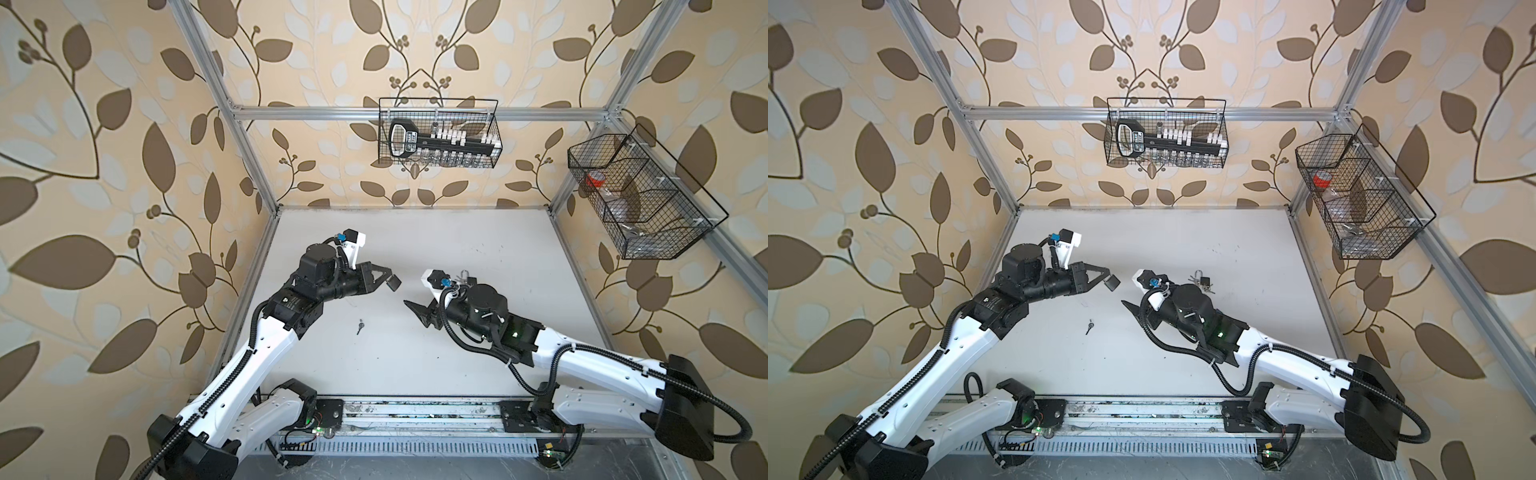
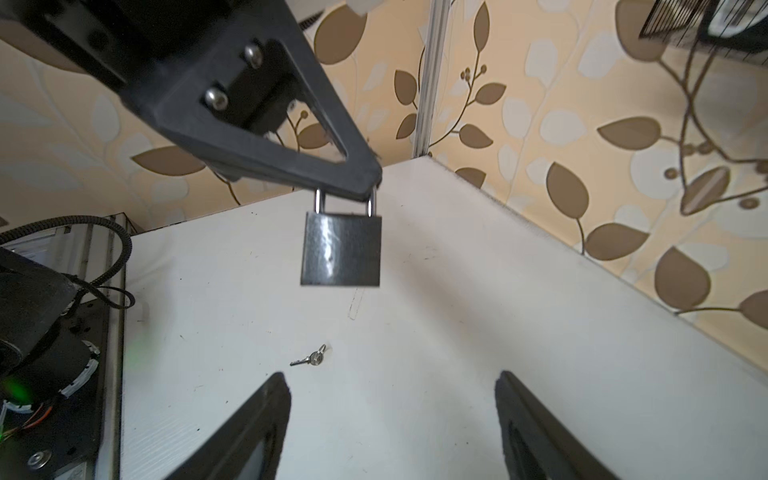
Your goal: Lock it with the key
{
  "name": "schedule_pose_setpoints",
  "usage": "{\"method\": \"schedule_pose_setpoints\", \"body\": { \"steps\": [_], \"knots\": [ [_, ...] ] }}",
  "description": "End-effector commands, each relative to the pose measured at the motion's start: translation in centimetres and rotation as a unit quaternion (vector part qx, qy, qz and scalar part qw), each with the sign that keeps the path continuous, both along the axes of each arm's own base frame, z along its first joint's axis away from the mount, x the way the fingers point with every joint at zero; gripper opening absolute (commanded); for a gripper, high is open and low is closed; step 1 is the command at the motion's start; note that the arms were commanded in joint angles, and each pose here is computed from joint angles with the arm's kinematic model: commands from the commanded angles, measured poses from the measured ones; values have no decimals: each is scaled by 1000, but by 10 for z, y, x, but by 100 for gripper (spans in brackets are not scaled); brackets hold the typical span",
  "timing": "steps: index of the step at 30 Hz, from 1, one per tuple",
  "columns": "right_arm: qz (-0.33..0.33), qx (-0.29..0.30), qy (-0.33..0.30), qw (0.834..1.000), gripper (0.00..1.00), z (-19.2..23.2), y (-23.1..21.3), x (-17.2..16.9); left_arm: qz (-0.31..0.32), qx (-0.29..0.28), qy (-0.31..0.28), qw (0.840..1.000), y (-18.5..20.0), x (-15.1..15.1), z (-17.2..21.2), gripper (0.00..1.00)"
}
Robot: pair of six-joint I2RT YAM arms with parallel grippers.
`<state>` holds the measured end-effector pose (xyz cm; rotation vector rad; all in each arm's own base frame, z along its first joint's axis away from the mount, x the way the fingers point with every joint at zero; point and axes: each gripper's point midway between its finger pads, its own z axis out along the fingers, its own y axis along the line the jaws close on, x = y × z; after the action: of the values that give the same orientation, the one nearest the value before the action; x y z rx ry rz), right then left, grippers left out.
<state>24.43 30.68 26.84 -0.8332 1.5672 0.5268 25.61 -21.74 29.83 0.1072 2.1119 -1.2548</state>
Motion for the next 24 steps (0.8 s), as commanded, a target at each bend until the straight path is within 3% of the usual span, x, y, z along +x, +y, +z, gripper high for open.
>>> {"method": "schedule_pose_setpoints", "body": {
  "steps": [1,11,24],
  "knots": [
    [-7,-11,-38,999,76,15,-4,3,-6,-16,-71,997,-8,0,24,0],
    [27,9,16,999,73,18,22,4,-18,-4,-83,996,-18,-4,24,0],
    [34,1,42,999,54,15,42,10,-10,3,-79,997,-15,-5,21,0]
  ]
}}
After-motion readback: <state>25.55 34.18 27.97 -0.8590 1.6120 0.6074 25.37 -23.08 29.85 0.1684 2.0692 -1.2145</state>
